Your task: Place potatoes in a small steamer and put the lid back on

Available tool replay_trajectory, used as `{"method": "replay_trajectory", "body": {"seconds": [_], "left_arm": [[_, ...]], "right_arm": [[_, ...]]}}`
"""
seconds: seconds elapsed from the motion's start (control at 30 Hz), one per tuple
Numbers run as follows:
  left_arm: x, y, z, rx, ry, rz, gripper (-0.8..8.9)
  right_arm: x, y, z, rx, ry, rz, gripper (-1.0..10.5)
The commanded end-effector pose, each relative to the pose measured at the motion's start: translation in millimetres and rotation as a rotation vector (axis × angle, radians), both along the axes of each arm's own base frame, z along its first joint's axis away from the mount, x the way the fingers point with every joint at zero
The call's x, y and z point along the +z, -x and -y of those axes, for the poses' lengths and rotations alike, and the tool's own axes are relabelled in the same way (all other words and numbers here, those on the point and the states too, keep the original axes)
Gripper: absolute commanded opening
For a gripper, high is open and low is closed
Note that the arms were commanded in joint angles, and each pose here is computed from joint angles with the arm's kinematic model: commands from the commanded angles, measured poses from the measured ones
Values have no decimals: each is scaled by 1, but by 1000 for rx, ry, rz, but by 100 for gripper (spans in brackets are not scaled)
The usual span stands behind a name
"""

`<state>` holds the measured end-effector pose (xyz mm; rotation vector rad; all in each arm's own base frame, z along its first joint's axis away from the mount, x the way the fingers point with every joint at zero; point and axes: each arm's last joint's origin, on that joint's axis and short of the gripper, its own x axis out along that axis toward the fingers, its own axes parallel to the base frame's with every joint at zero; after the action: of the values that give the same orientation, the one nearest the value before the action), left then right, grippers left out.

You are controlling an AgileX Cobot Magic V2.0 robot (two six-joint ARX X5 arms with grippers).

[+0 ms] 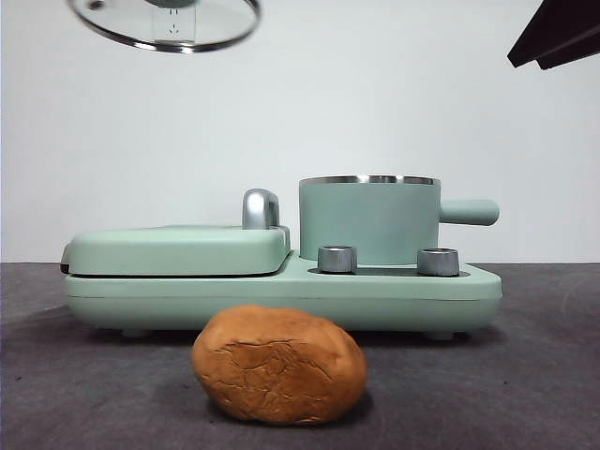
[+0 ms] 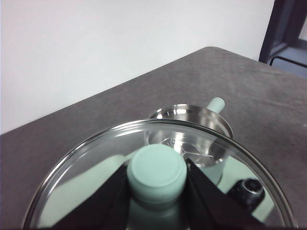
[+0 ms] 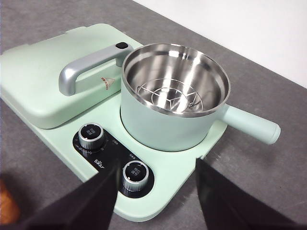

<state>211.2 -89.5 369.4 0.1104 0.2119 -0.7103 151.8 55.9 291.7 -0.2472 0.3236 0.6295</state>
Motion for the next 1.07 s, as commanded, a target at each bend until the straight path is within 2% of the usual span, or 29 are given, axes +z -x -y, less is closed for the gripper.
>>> {"method": "replay_trajectory", "body": {"seconds": [0.03,0.3,0.47,0.6,0.77,0.9,1.07], "left_arm": [[1,19,-10,34,40,23,15],[-27,66,-38,141,39,-34,15],[-35,86,-48,194,35,-39,15],[-34,95,-53,210,27,-33,15],[-32,100,-55,216,37,-7,15],[-32,100,-55,216,37,-5,15],[-32,100,-55,216,37,-5,15]], "right_arm": [[4,0,-3,10,-20,-2,250],[7,5,-25,150,41,-118,279],[16,1,-49,239,104,-173,350],[15,-3,-77,342,149,-210,360],[-6,-6,-112,439,244,-284,362],[-28,-5,-135,497,352,-323,362],[-50,-3,-156,563,420,-373,362]]}}
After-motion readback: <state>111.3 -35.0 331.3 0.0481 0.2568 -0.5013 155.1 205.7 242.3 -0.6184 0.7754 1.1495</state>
